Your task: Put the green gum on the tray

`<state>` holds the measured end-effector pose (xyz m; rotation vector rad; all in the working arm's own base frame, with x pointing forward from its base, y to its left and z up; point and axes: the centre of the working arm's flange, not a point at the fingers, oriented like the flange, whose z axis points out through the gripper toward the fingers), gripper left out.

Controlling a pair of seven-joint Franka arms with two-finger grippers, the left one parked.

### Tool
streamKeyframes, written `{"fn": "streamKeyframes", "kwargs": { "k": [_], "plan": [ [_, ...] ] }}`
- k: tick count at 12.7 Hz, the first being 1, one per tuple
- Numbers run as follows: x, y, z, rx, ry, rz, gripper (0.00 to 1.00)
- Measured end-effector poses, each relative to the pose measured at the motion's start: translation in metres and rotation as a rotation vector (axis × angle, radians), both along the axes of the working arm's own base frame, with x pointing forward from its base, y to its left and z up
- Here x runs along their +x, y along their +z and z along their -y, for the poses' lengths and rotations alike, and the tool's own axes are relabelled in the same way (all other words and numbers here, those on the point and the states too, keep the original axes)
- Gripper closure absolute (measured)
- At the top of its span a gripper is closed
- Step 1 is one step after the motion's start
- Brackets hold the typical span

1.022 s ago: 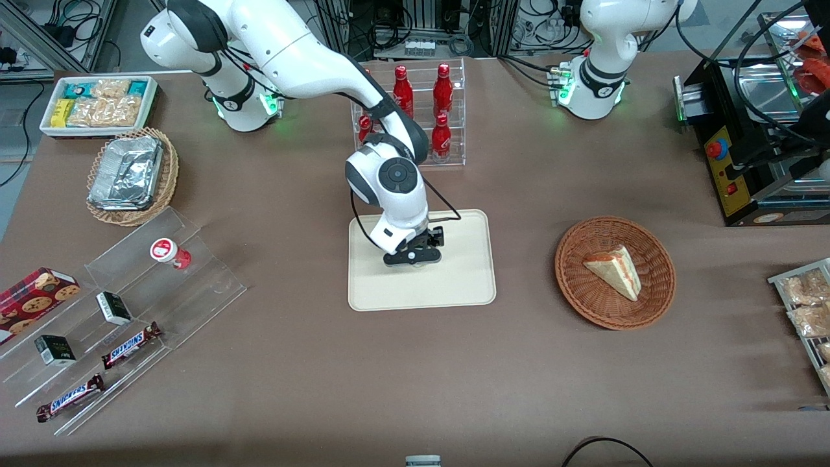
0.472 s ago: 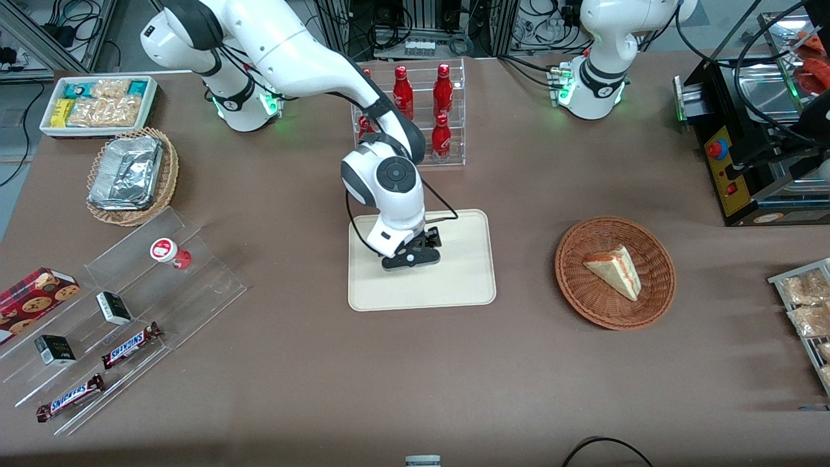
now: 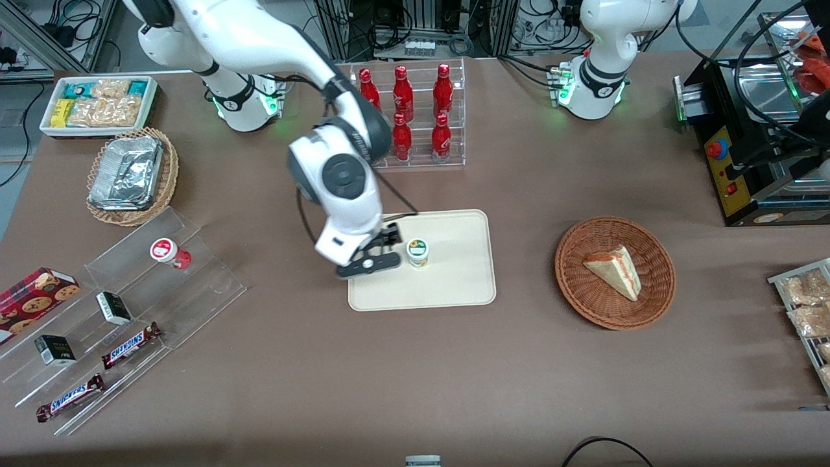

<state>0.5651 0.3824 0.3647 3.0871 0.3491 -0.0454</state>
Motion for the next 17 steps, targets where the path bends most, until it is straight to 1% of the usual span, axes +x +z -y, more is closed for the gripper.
{"fn": "streamKeyframes", "kwargs": {
  "k": [3, 5, 7, 9, 10, 12, 14, 16, 17],
  "plan": [
    [0.035, 0.014, 0.077, -0.005, 0.073, -0.042, 0.00],
    [0.055, 0.024, 0.131, 0.002, 0.097, -0.057, 0.00],
    [0.069, 0.042, 0.184, 0.015, 0.089, -0.052, 0.00],
    [0.077, 0.064, 0.247, 0.028, 0.020, -0.038, 0.00],
    [0.077, 0.075, 0.279, 0.034, -0.019, -0.038, 0.00],
    [0.064, 0.101, 0.332, 0.046, -0.081, -0.054, 0.00],
    [0.048, 0.127, 0.367, 0.061, -0.087, -0.064, 0.00],
    [0.029, 0.147, 0.388, 0.073, -0.104, -0.090, 0.00],
    [0.019, 0.156, 0.394, 0.076, -0.127, -0.113, 0.00]
  ]
}}
